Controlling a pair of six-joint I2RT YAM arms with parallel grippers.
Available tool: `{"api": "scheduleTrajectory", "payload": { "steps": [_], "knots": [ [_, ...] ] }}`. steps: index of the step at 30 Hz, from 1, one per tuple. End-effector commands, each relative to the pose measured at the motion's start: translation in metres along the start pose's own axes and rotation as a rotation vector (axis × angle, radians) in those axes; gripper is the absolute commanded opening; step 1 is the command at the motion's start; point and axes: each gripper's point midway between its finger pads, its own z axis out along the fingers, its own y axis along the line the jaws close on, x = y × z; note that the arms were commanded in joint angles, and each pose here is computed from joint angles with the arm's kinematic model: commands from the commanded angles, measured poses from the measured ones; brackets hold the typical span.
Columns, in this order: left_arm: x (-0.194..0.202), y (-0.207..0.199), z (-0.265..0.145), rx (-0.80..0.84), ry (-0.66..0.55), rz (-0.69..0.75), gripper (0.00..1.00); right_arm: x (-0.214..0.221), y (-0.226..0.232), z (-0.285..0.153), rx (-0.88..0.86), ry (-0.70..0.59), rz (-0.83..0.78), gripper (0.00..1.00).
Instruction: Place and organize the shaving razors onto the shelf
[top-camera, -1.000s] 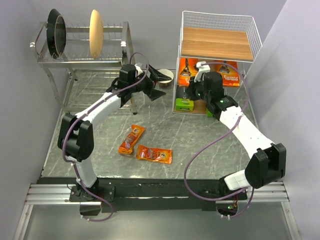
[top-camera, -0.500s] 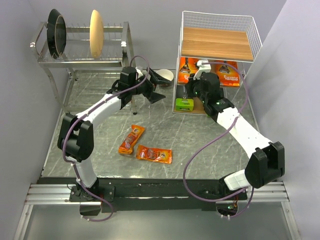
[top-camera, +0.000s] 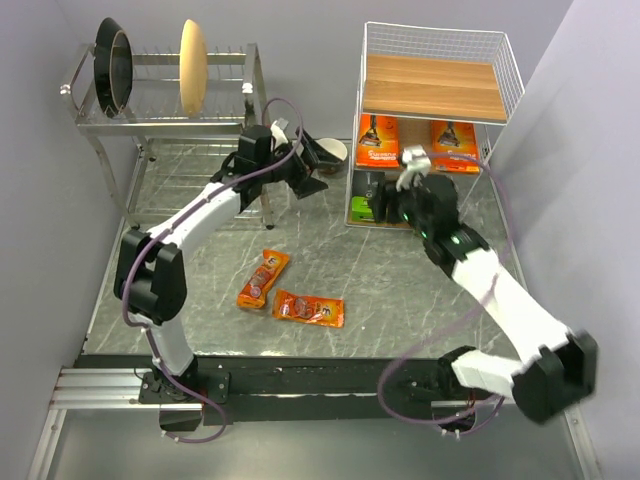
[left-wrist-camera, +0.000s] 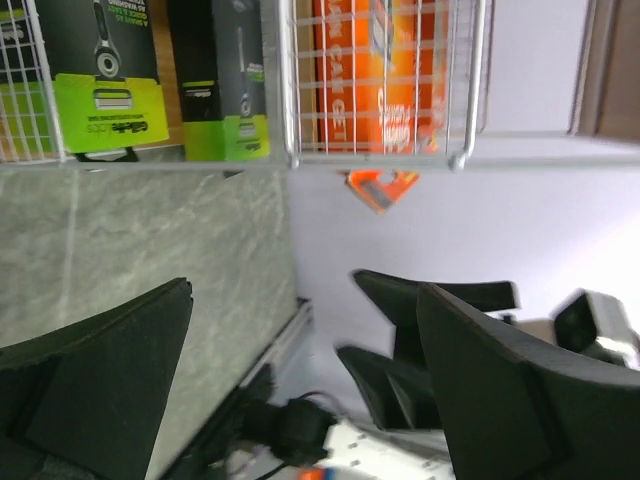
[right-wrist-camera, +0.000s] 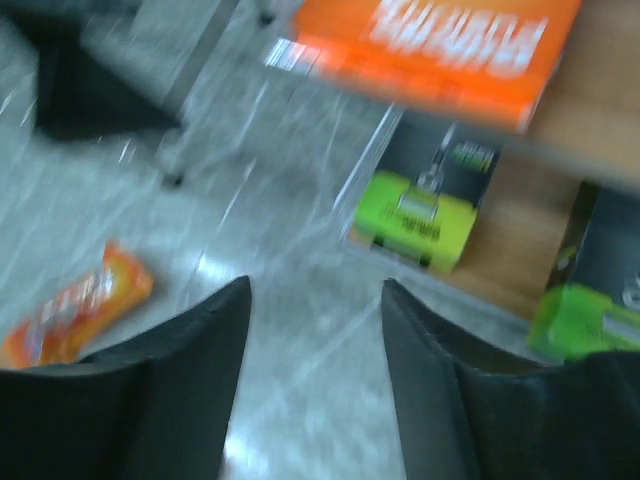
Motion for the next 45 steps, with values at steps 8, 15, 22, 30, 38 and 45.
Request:
{"api": "scheduleTrajectory", "payload": {
  "steps": [8, 15, 22, 30, 38, 45],
  "knots": [
    [0.070, 0.064, -0.064, -0.098, 0.382, 0.559, 0.99, 0.117, 0.078, -0.090, -0.632, 0.307, -0.254, 0.84],
    [0.090, 0.151, -0.115, -0.460, 0.276, 0.468, 1.00, 0.171, 0.092, -0.081, -0.727, 0.343, -0.420, 0.89],
    [0.111, 0.188, -0.135, -0.548, 0.275, 0.403, 1.00, 0.193, 0.107, -0.066, -0.749, 0.466, -0.387, 0.90],
    [0.116, 0.171, -0.130, -0.408, 0.404, 0.641, 0.98, 0.193, 0.118, -0.034, -0.744, 0.516, -0.379, 0.82],
    [0.147, 0.183, -0.126, -0.232, 0.889, 0.967, 0.69, 0.134, 0.110, -0.075, -0.699, 0.392, -0.249, 0.82],
    [0.161, 0.211, -0.123, -0.138, 1.164, 1.180, 0.76, 0.090, 0.087, -0.101, -0.593, 0.295, -0.202, 0.84]
  ]
}}
